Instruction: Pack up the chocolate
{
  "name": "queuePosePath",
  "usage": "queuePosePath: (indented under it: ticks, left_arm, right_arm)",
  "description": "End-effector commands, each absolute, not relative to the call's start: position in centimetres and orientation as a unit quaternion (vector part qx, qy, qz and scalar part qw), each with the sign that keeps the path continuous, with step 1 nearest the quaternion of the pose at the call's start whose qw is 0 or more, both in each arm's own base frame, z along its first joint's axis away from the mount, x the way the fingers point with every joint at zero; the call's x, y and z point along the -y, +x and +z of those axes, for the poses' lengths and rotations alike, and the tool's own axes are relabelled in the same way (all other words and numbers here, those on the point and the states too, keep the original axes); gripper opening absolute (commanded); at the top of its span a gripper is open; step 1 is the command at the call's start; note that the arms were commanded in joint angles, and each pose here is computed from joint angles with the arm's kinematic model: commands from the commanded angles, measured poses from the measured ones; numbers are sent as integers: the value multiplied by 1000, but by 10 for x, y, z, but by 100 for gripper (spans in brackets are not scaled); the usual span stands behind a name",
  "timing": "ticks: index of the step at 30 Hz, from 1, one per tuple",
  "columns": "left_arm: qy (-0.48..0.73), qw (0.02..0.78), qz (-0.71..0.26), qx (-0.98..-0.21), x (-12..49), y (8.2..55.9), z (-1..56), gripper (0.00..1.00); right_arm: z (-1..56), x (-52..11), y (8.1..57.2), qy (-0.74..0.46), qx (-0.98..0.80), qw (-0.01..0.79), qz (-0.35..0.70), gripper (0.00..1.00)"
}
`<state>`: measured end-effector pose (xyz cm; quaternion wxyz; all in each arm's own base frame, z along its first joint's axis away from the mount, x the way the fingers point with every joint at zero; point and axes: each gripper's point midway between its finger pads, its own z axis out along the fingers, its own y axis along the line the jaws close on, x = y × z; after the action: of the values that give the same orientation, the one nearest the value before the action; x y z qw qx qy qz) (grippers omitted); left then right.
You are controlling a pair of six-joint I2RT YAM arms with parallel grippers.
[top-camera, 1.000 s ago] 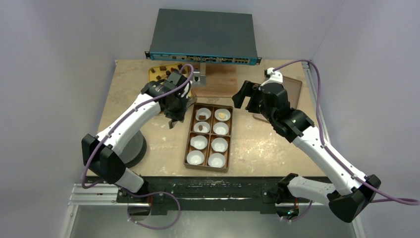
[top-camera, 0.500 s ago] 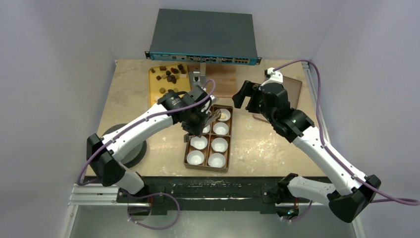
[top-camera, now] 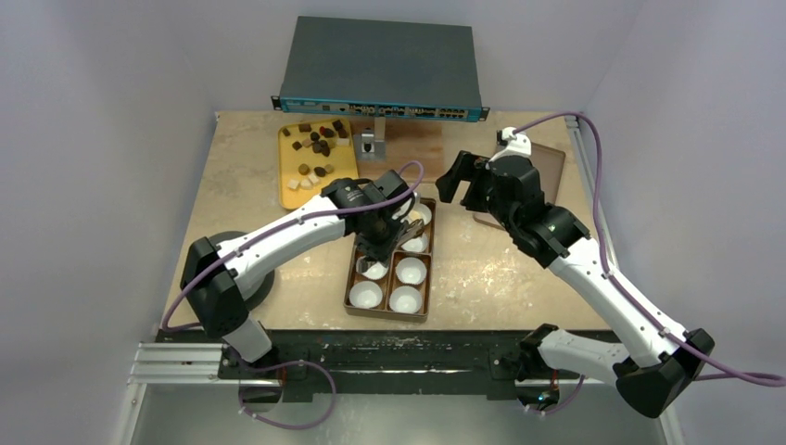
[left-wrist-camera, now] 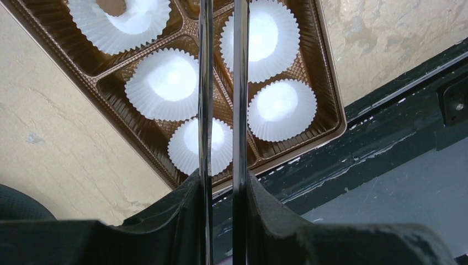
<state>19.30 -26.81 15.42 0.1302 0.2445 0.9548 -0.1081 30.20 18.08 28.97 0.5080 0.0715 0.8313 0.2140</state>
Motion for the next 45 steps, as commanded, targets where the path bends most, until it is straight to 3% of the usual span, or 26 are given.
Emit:
queuePosePath:
  ticks: [1, 17, 29, 45]
  left_arm:
    - [236, 141, -110, -955, 274, 199, 152, 23]
    - [241, 150, -83, -955, 263, 203, 151, 34]
    - [236, 182, -85, -951, 256, 207, 177, 34]
    - [85, 258, -29, -962, 151, 272, 211, 34]
  right_arm:
    - [296, -177, 301, 80, -823, 519, 217, 89]
    - [295, -180, 304, 78, -824, 517, 219, 89]
    - [295, -181, 305, 77, -825, 516, 218, 89]
    - [298, -187, 306, 60, -824, 516, 227, 89]
